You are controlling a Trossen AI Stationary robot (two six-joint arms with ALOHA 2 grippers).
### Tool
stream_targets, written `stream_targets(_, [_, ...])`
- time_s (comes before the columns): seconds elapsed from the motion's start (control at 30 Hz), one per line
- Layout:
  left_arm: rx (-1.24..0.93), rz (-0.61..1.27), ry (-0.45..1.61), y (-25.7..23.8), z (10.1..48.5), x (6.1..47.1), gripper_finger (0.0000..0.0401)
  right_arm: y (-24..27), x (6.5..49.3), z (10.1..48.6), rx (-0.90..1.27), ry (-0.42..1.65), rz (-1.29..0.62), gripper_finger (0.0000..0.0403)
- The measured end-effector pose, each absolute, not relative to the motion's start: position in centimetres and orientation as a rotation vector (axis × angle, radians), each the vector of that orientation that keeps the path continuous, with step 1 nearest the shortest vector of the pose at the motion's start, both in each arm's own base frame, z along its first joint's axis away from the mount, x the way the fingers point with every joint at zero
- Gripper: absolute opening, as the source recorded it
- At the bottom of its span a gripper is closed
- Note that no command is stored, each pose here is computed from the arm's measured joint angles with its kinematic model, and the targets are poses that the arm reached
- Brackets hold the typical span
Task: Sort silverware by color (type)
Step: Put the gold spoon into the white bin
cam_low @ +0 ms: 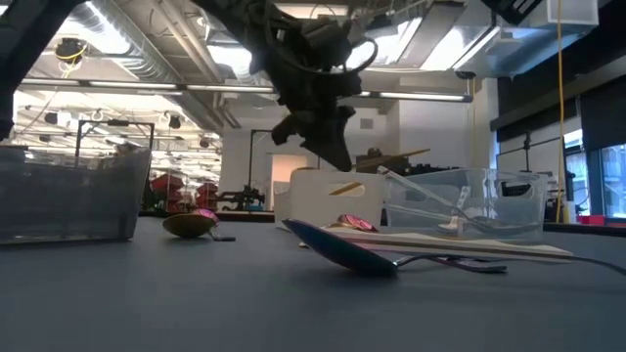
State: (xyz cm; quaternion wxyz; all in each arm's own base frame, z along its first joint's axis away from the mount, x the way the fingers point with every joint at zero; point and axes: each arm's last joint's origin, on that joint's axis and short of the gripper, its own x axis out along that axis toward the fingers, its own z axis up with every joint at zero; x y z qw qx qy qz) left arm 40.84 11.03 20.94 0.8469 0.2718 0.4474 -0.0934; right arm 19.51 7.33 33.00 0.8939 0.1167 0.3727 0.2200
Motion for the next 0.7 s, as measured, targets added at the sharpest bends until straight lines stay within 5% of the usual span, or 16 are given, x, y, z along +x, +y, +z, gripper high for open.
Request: stream_targets(0.7, [0.516,-0.159,1.044,14.6,20.2,39.1,0.0017,10.0,18.4,33.0,0.109,0.738,0.403,0.0134])
